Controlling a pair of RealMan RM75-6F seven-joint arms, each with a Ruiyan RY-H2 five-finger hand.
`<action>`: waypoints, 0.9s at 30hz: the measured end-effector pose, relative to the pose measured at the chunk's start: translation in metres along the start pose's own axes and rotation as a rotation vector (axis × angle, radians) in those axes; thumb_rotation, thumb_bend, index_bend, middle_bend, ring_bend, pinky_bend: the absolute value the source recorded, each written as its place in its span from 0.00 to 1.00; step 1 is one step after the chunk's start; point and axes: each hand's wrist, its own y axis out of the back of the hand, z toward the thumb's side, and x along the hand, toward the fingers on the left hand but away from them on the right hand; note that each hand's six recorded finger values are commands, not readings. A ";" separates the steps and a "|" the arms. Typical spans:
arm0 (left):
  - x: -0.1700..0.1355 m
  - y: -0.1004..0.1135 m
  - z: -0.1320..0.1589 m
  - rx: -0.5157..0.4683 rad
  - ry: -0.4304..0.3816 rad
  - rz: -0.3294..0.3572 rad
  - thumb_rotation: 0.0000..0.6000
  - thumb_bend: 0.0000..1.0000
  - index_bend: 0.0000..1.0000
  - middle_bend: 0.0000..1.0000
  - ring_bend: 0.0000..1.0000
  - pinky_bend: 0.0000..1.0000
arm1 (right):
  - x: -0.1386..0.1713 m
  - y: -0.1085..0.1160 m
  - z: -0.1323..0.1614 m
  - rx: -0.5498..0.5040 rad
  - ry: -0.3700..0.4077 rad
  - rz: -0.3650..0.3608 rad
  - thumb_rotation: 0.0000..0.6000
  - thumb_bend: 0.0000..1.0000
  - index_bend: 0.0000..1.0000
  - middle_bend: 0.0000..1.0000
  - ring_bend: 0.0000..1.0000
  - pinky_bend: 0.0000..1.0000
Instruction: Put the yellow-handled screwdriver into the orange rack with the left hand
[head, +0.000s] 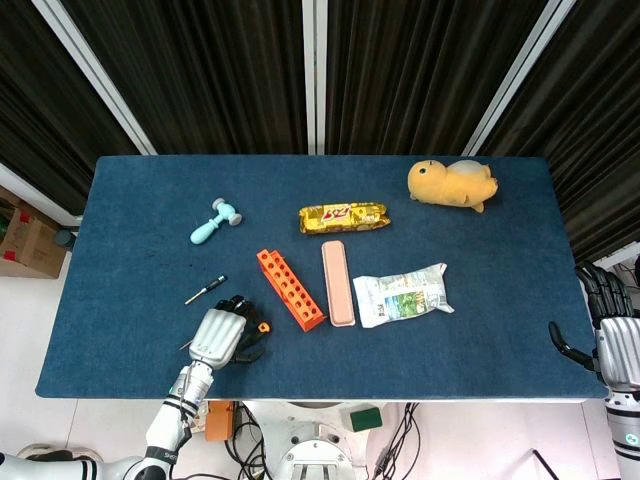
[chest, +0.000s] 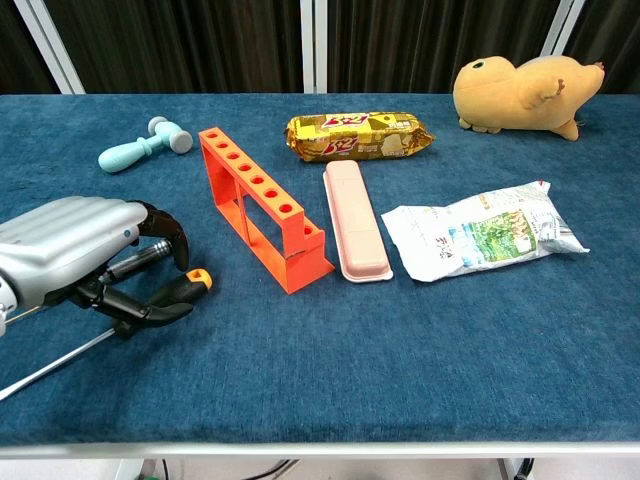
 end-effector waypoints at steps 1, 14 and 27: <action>0.000 0.000 0.000 -0.001 0.001 -0.001 0.60 0.19 0.41 0.29 0.17 0.29 | 0.000 0.000 0.000 -0.001 0.001 -0.001 1.00 0.35 0.00 0.00 0.00 0.00; 0.005 -0.009 -0.001 0.011 0.021 -0.022 0.60 0.21 0.45 0.29 0.17 0.29 | 0.000 0.002 0.000 -0.010 0.000 -0.016 1.00 0.36 0.00 0.00 0.00 0.00; 0.004 -0.017 0.003 0.031 0.019 -0.012 0.83 0.28 0.58 0.29 0.17 0.29 | 0.000 0.004 -0.001 -0.018 -0.001 -0.023 1.00 0.36 0.00 0.00 0.00 0.00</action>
